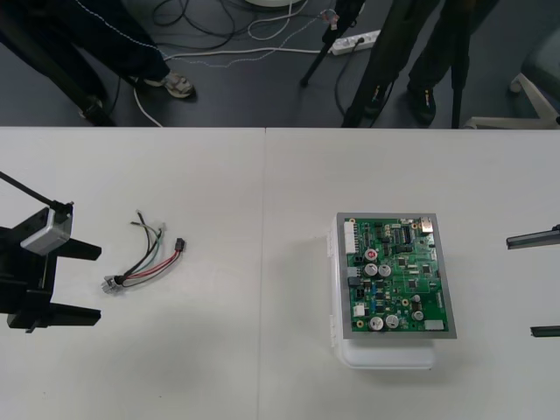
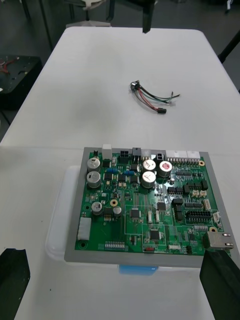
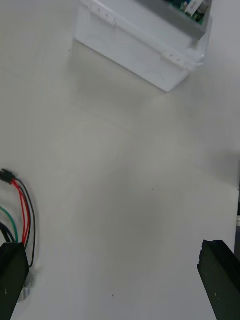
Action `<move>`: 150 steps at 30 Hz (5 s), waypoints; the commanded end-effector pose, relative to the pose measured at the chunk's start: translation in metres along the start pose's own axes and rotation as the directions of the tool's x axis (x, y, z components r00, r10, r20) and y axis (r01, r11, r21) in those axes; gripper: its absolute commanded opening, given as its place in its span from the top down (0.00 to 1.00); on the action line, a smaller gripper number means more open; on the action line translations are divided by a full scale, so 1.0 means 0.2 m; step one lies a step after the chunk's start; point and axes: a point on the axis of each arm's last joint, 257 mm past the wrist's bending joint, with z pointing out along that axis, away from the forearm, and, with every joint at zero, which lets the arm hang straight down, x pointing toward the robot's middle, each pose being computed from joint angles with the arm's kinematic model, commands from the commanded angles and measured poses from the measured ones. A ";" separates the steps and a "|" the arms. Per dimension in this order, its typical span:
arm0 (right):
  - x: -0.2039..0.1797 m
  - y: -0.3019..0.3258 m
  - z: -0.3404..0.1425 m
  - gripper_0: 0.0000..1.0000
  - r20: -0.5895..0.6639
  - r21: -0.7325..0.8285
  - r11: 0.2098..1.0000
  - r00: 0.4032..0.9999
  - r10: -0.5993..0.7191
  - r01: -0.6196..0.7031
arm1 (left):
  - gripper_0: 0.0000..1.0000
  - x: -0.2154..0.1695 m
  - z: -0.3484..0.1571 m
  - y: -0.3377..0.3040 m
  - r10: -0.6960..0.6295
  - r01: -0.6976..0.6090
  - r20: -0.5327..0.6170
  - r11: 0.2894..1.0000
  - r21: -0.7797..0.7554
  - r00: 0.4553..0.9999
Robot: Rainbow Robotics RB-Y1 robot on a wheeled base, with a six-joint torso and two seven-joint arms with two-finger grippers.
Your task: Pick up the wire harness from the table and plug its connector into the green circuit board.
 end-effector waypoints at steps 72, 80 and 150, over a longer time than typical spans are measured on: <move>-0.23 0.01 0.18 0.00 0.385 0.007 1.000 0.922 -0.031 0.031 | 0.00 0.62 0.48 0.67 -0.051 -0.085 -0.325 0.916 -0.391 0.944; -0.22 0.04 0.17 0.00 0.372 -0.004 0.999 0.928 -0.031 0.035 | 0.00 0.63 0.49 0.68 -0.043 -0.100 -0.336 0.913 -0.396 0.941; -0.24 0.03 0.10 0.00 0.386 -0.040 0.993 0.915 0.116 -0.109 | 1.00 0.68 0.57 0.72 -0.016 -0.141 -0.361 0.904 -0.404 0.932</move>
